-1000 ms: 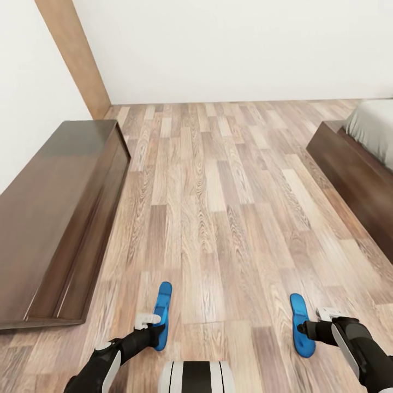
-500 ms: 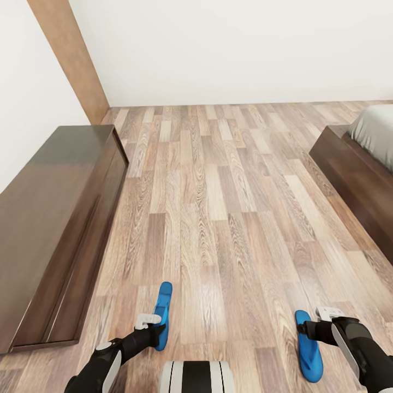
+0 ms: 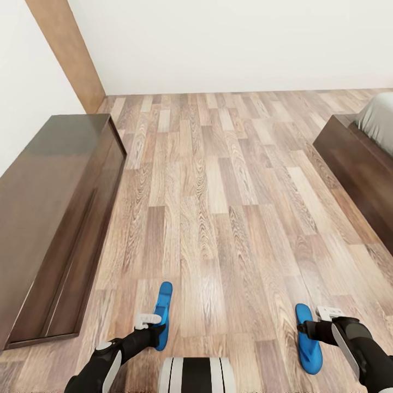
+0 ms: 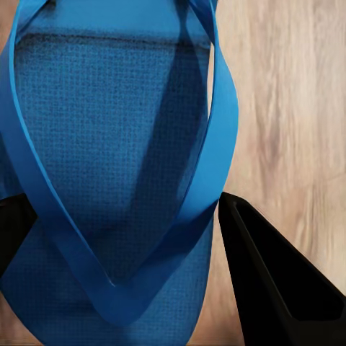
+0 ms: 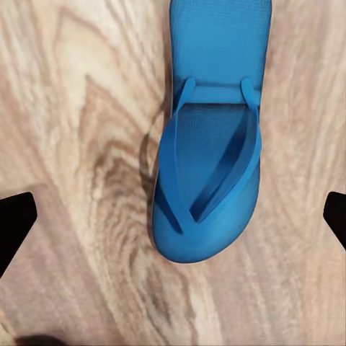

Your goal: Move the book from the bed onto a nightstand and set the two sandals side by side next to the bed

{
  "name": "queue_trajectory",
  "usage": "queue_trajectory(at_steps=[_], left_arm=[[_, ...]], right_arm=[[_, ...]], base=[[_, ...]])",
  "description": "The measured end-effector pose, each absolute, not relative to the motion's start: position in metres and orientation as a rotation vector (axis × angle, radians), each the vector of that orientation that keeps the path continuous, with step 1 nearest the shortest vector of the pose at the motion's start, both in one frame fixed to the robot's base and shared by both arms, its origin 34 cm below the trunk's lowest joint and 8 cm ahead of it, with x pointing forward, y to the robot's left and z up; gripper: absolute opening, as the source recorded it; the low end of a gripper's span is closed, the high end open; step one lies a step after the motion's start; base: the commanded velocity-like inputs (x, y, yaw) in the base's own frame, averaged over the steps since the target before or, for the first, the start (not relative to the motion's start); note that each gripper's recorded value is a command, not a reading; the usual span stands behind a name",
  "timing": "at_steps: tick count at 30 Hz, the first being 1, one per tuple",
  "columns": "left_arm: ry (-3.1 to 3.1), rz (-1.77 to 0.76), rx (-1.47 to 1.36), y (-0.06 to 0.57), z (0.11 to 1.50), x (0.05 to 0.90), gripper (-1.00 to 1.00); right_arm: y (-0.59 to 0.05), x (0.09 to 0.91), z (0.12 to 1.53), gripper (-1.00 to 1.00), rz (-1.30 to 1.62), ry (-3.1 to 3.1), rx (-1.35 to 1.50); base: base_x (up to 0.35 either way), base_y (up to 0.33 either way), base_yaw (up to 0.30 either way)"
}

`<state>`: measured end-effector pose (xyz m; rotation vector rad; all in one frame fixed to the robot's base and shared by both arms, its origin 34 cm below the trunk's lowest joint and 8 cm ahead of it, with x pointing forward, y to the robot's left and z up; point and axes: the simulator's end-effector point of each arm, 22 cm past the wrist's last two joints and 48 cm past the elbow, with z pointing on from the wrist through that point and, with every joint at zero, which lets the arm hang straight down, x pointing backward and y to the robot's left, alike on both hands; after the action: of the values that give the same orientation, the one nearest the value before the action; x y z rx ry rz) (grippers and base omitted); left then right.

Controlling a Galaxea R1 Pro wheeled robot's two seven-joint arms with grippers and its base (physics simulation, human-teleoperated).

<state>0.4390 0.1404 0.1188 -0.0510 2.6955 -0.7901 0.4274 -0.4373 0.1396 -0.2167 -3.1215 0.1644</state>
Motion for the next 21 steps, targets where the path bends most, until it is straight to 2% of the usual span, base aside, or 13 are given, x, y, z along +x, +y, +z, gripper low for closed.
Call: queue_trajectory(at_steps=[21], left_arm=[[2.776,-0.806,-0.087,0.14,0.088,0.405,-1.0]], right_arm=[[-0.437,0.396,0.109,1.0,0.17,-3.037,-0.204]], base=[[0.0,0.0,0.0]])
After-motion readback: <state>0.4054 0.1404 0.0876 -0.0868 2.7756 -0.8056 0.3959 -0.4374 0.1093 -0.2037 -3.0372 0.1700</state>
